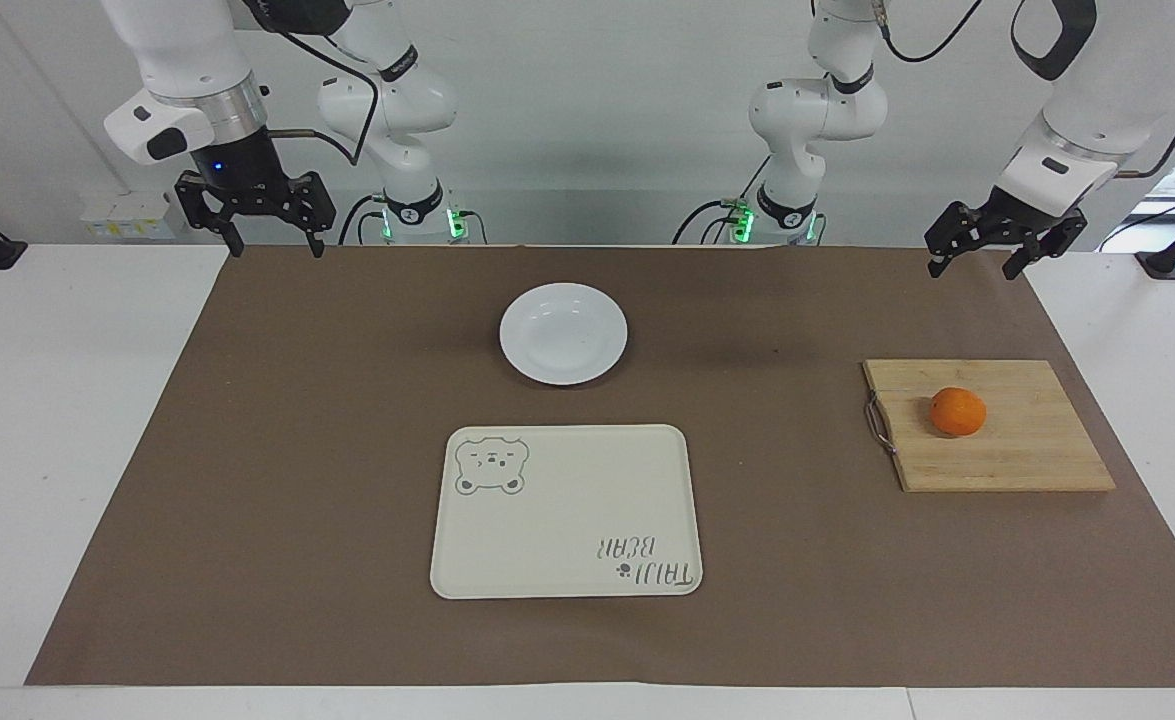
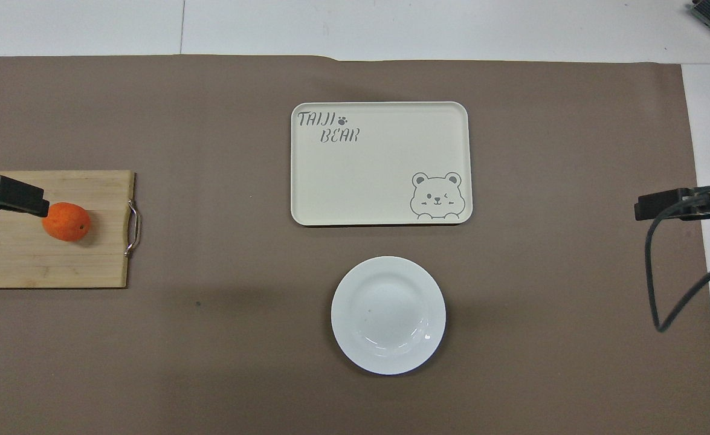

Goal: Place orange and plate with both arms

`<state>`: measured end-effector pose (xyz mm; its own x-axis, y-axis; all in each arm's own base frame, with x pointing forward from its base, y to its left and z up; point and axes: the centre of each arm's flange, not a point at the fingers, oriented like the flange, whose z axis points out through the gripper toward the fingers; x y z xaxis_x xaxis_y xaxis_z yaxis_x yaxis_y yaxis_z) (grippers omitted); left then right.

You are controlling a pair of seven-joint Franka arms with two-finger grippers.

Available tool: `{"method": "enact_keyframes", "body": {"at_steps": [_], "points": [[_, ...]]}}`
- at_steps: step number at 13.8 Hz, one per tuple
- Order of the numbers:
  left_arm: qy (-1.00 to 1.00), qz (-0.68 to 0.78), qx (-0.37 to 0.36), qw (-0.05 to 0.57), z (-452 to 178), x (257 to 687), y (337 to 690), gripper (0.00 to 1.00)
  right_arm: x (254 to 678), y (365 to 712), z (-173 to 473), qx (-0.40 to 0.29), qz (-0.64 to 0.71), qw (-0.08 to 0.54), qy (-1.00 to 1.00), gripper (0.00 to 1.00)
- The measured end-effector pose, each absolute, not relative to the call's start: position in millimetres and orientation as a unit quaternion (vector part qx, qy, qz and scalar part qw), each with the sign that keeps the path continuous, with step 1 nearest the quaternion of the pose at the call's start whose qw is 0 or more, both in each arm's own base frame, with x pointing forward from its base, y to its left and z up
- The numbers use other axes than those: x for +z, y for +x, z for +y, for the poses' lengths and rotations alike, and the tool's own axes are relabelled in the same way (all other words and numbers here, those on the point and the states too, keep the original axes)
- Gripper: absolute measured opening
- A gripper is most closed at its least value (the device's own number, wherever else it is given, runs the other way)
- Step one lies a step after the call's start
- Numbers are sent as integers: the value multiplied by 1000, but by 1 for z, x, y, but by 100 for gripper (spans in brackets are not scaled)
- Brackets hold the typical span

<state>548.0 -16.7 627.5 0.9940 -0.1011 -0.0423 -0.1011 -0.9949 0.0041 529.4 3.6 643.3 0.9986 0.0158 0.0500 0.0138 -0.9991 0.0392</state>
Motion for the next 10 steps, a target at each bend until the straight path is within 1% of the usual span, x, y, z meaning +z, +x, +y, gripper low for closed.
{"method": "enact_keyframes", "body": {"at_steps": [10], "points": [[998,-52,-21,1,-18,627,548,100,643,529,4,25,7,19,999,100]]}}
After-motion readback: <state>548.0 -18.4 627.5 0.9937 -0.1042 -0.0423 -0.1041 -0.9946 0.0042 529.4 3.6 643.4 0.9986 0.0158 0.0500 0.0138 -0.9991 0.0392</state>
